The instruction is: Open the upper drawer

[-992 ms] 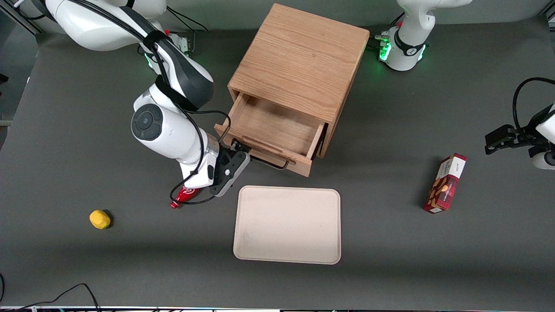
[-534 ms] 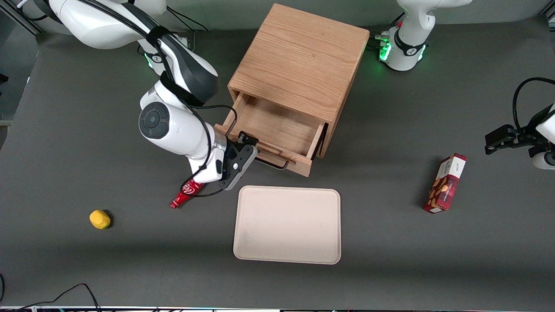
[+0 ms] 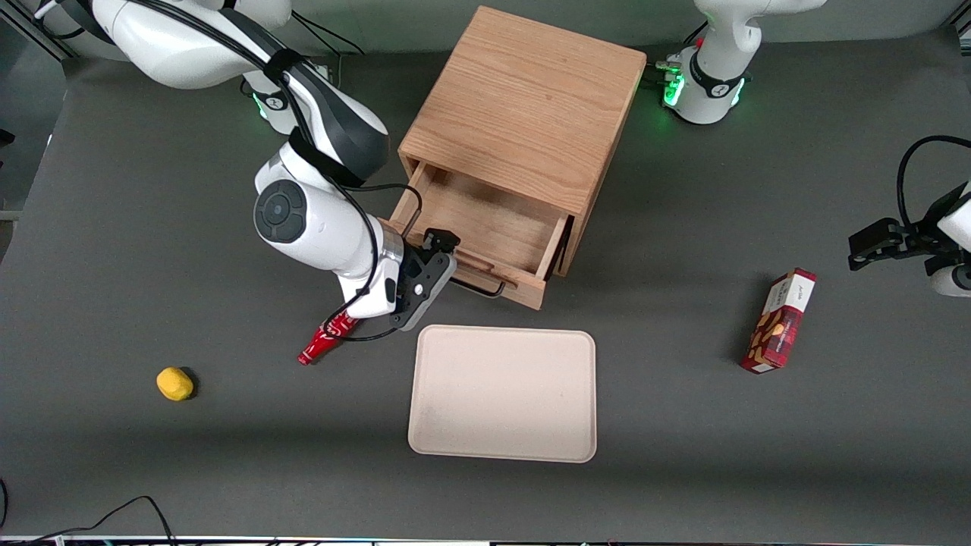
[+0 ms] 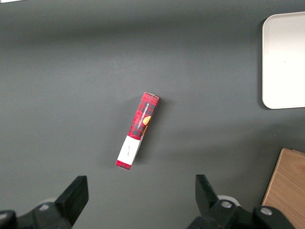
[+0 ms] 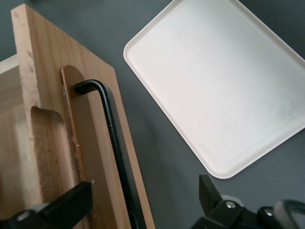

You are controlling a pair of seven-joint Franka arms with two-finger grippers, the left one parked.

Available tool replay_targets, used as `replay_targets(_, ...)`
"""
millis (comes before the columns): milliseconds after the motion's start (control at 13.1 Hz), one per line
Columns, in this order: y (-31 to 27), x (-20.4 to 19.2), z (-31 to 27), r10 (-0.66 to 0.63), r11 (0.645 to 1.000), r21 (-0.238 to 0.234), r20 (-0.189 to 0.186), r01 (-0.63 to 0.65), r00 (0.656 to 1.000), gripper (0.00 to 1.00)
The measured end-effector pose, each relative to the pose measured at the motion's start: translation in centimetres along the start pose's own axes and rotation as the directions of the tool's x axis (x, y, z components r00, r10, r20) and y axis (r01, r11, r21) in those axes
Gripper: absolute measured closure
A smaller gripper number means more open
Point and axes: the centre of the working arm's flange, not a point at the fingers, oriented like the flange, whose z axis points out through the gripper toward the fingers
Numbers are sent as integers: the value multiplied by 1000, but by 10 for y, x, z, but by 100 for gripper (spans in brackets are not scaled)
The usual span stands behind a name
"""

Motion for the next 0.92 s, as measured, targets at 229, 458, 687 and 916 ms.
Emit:
replay_targets(229,15,-2,7,13,1000,-11,-3,-13,1000,0)
replay_targets(458,23,-4,10,20,1000,-16,-3,-20,1000,0)
replay_targets(687,24,-2,7,0,1000,-31,-9,-1,1000,0)
replay_targets(916,36,-2,0,-30,996,-82,-8,30,1000,0)
